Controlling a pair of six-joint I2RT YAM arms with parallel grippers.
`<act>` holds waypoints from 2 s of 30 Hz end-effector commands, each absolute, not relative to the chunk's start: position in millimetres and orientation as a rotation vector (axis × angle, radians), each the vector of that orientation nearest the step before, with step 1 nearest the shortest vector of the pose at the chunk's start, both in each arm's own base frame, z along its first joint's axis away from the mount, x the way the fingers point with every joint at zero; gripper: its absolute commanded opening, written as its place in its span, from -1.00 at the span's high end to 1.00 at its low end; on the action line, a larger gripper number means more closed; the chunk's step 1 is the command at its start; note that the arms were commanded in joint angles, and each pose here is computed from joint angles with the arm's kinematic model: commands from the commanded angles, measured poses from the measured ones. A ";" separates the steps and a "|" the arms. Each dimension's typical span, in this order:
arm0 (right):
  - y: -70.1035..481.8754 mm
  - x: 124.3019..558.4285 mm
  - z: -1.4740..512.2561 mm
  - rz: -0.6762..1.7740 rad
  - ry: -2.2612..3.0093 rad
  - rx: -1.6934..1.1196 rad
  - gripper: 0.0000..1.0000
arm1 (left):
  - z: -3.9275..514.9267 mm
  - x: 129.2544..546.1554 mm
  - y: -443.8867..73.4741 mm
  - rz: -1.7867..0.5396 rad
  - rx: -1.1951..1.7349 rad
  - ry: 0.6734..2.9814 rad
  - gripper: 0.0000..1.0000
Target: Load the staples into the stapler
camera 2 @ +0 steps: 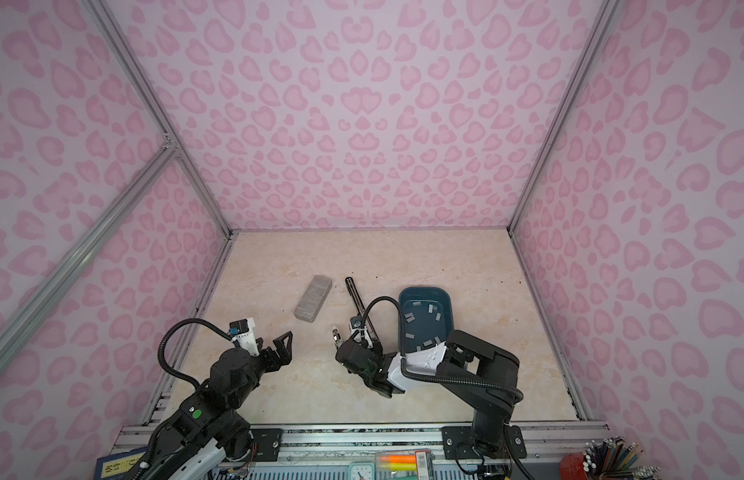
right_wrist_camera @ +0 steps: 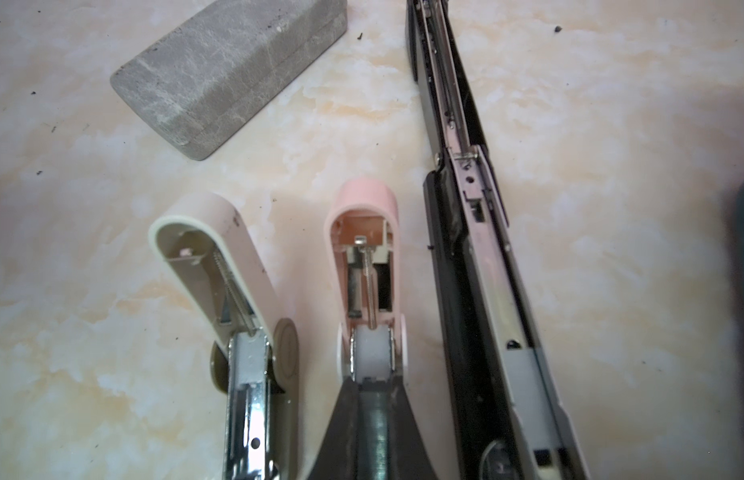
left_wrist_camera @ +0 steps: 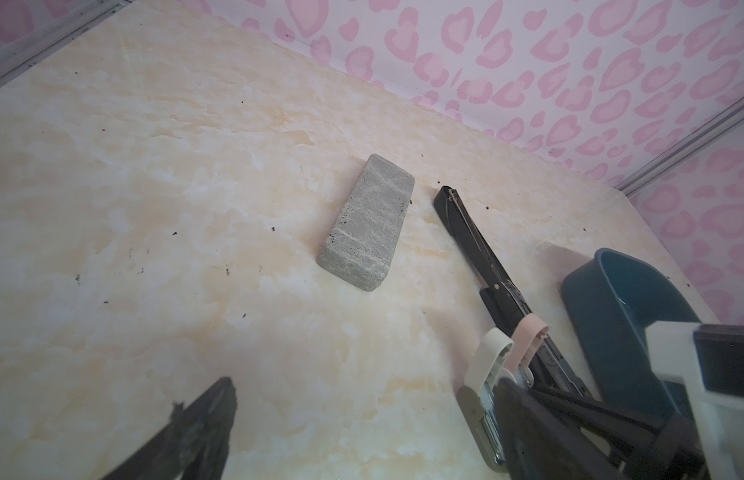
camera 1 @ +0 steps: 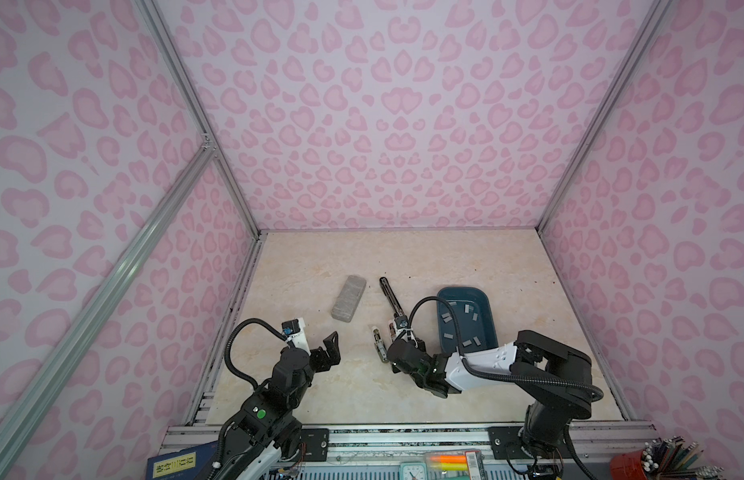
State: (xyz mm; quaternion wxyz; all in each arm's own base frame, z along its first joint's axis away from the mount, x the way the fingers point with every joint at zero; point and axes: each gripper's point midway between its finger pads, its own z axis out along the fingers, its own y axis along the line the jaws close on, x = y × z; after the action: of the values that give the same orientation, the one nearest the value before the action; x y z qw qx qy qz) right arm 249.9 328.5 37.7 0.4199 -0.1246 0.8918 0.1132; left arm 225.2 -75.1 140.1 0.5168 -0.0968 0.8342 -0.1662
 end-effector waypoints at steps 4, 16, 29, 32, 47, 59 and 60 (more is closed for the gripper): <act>323.4 245.2 32.3 0.273 2.250 -0.305 0.85 | 141.4 226.0 -75.5 -0.403 -0.232 1.994 -0.95; 326.4 244.7 51.8 0.320 2.205 -0.304 0.13 | 141.6 226.0 -75.5 -0.403 -0.232 1.993 -0.95; 317.6 261.1 52.1 0.314 2.220 -0.247 0.26 | 141.5 226.0 -75.8 -0.405 -0.232 1.994 -0.95; 317.4 258.0 44.6 0.332 2.239 -0.249 0.29 | 141.6 225.9 -75.5 -0.405 -0.232 1.993 -0.95; 304.0 250.5 30.5 0.318 2.278 -0.223 0.40 | 141.7 226.0 -75.5 -0.404 -0.232 1.993 -0.95; 273.5 261.8 118.0 0.238 2.109 -0.174 0.28 | 140.6 226.6 -75.2 -0.398 -0.235 1.998 -0.95; 263.2 263.7 126.7 0.214 2.089 -0.150 0.24 | 140.2 226.5 -75.5 -0.398 -0.234 2.000 -0.95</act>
State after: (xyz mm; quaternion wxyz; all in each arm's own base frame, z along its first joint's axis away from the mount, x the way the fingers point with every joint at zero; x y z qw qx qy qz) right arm 259.1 294.1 120.7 0.4728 -0.0711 0.8652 0.1508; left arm 225.3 -75.1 139.1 0.5153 -0.0967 0.8354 -0.1649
